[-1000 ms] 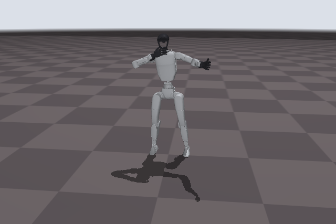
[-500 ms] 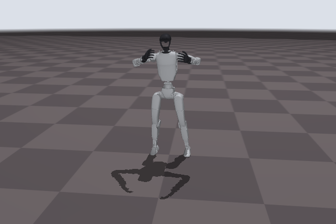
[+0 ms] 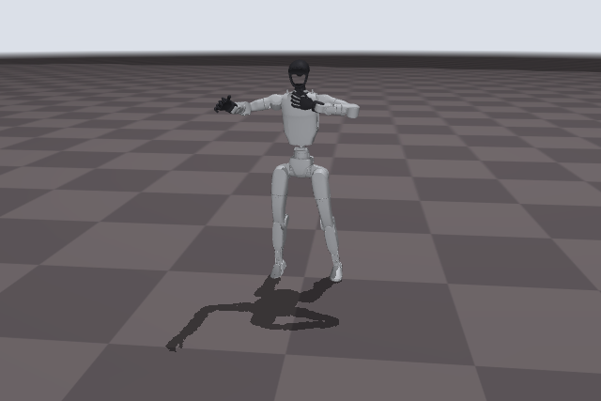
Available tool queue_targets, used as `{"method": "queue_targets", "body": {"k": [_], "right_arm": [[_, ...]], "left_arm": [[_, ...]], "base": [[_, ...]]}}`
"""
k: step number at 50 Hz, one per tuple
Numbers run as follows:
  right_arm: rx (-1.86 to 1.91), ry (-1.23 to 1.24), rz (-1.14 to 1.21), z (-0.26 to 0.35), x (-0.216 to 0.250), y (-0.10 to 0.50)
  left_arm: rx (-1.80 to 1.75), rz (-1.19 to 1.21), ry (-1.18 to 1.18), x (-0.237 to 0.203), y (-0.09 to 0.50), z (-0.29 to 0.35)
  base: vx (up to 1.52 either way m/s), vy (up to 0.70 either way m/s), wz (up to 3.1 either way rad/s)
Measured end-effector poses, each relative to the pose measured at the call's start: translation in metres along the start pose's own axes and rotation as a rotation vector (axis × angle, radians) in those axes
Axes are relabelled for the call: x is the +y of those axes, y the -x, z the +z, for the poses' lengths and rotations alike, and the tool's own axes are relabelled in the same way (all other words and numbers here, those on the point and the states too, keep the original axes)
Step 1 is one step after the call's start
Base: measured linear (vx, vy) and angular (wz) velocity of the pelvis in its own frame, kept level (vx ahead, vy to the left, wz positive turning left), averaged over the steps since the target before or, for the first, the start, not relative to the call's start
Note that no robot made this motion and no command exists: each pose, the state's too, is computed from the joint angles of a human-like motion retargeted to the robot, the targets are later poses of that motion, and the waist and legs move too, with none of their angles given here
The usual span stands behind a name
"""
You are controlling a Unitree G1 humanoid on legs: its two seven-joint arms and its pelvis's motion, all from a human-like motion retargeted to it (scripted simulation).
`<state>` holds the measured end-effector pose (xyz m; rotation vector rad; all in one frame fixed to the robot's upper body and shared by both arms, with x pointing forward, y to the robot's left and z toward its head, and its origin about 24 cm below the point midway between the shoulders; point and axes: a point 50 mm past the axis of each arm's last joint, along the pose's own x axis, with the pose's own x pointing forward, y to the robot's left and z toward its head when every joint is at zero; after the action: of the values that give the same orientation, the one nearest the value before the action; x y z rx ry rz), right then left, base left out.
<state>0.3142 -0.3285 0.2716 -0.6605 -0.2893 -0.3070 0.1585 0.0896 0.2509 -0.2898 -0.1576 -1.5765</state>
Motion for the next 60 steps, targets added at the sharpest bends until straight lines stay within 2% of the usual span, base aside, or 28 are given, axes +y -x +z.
{"method": "queue_targets", "body": {"k": [3, 5, 10, 13, 15, 17, 20, 25, 30, 33, 35, 37, 38, 43, 47, 50, 51, 53, 55, 57, 60], "right_arm": [[-0.044, -0.074, 0.085, 0.007, 0.008, 0.007], [-0.18, -0.388, 0.194, 0.036, 0.032, 0.025], [-0.401, -0.835, 0.822, 0.112, 0.094, 0.1], [-0.597, -0.828, 1.088, 0.155, 0.11, 0.149], [-0.808, -0.685, 1.137, 0.177, 0.111, 0.176], [-0.966, -0.528, 1.108, 0.186, 0.108, 0.19], [-0.959, -0.401, 0.998, 0.179, 0.107, 0.179], [-0.604, -0.215, 0.564, 0.114, 0.081, 0.091], [-0.125, -0.048, 0.12, 0.014, 0.033, 0.025], [0.053, -0.23, -0.054, -0.019, 0.015, 0.02], [0.079, -0.133, 0.077, -0.025, 0.002, 0.023], [-0.046, -0.465, -0.066, -0.003, 0.007, 0.033], [-0.101, -0.485, -0.018, 0.008, 0.011, 0.038], [-0.436, -0.579, 0.5, 0.094, 0.059, 0.084], [-0.88, -0.483, 0.824, 0.17, 0.088, 0.153], [-1.191, -0.4, 0.929, 0.2, 0.094, 0.2], [-1.229, -0.383, 0.931, 0.203, 0.094, 0.205], [-1.251, -0.324, 0.873, 0.203, 0.095, 0.202], [-1.188, -0.198, 0.712, 0.195, 0.095, 0.177], [-1.039, -0.046, 0.556, 0.174, 0.091, 0.14], [-0.728, 0.096, 0.393, 0.121, 0.075, 0.083]], "left_arm": [[-0.006, 0.225, -0.238, 0.033, 0.016, 0.017], [-0.057, 0.524, -0.361, 0.066, 0.048, 0.036], [-0.158, 1.308, -0.488, 0.122, 0.174, 0.069], [-0.283, 1.785, -0.431, 0.126, 0.254, 0.072], [-0.415, 2.06, -0.346, 0.118, 0.295, 0.068], [-0.446, 2.175, -0.32, 0.11, 0.312, 0.064], [-0.404, 2.046, -0.318, 0.108, 0.297, 0.058], [-0.277, 1.256, -0.229, 0.099, 0.169, 0.036], [-0.132, 0.376, -0.136, 0.027, 0.034, 0.01], [-0.122, 0.146, -0.209, -0.002, 0.011, 0.013], [-0.098, 0.156, -0.357, 0.003, 0.015, 0.021], [-0.153, 0.411, -0.435, 0.027, 0.037, 0.037], [-0.142, 0.531, -0.487, 0.041, 0.053, 0.044], [-0.075, 1.232, -0.624, 0.099, 0.171, 0.07], [-0.188, 1.857, -0.554, 0.107, 0.278, 0.077], [-0.401, 2.245, -0.404, 0.093, 0.333, 0.073], [-0.431, 2.304, -0.384, 0.089, 0.341, 0.071], [-0.449, 2.337, -0.368, 0.085, 0.345, 0.069], [-0.414, 2.214, -0.371, 0.09, 0.328, 0.064], [-0.341, 1.951, -0.366, 0.1, 0.288, 0.057], [-0.237, 1.427, -0.337, 0.101, 0.198, 0.044]], "base": [[0.0, 0.0, 0.0], [0.0, 0.0, 0.0], [0.0, 0.0, 0.0], [0.0, 0.0, 0.0], [0.0, 0.0, 0.0], [0.0, 0.0, 0.0], [0.0, 0.0, 0.0], [0.0, 0.0, 0.0], [0.0, 0.0, 0.0], [0.0, 0.0, 0.0], [0.0, 0.0, 0.0], [0.0, 0.0, 0.0], [0.0, 0.0, 0.0], [0.0, 0.0, 0.0], [0.0, 0.0, 0.0], [0.0, 0.0, 0.0], [0.0, 0.0, 0.0], [0.0, 0.0, 0.0], [0.0, 0.0, 0.0], [0.0, 0.0, 0.0], [0.0, 0.0, 0.0]]}}
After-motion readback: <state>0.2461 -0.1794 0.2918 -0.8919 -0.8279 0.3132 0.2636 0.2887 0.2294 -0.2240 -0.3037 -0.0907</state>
